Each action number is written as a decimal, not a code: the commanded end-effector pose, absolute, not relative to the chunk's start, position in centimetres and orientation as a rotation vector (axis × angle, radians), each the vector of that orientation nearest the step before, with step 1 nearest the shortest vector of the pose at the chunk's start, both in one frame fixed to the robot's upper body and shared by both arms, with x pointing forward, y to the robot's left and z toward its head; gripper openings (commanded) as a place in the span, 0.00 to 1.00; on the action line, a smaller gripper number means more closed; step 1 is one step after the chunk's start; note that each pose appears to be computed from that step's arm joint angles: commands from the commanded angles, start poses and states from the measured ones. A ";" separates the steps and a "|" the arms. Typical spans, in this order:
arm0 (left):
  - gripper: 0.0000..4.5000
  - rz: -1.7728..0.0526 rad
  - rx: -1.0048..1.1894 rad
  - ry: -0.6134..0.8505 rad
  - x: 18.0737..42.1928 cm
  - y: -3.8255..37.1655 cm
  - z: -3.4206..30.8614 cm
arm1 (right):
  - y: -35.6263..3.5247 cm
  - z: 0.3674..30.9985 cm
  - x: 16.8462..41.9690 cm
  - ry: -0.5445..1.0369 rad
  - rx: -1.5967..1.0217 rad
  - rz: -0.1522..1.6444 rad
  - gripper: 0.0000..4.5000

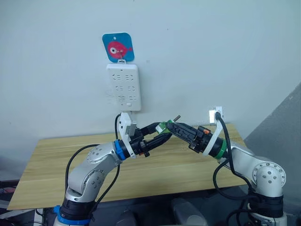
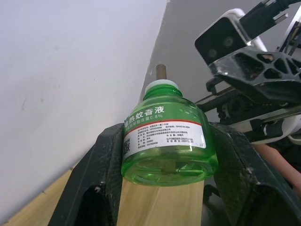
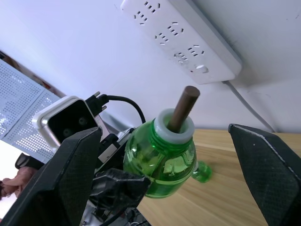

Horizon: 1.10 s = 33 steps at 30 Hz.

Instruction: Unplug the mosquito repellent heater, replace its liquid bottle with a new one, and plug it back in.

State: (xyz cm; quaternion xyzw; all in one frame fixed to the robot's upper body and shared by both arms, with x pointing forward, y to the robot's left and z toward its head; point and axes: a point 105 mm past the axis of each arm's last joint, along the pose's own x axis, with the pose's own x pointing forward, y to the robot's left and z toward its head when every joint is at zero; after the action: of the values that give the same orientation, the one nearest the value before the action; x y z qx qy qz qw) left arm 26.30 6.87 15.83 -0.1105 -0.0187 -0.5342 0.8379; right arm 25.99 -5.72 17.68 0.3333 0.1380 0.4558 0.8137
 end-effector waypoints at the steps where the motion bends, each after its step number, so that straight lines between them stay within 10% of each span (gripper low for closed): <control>1: 0.50 -1.139 -0.214 -0.090 25.9 6.6 16.8 | -5.4 18.9 26.0 0.255 0.729 1.004 1.00; 13: 0.50 -1.145 -0.200 -0.090 25.5 6.5 16.5 | -4.8 19.0 25.7 0.273 0.753 1.040 0.19; 24: 0.50 -1.147 -0.165 -0.100 25.4 6.7 16.2 | -4.5 19.0 25.2 0.285 0.743 1.063 0.18; 33: 1.00 -1.110 -0.071 -0.077 25.8 8.7 15.4 | -4.9 18.8 25.6 0.276 0.729 1.036 0.18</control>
State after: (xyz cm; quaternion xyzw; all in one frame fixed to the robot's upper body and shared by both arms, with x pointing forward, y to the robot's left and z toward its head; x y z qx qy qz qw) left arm 25.81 7.94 14.87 -0.0524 -0.0213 -0.5321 0.8448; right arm 25.84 -4.68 17.48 0.3424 0.1576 0.4704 0.7979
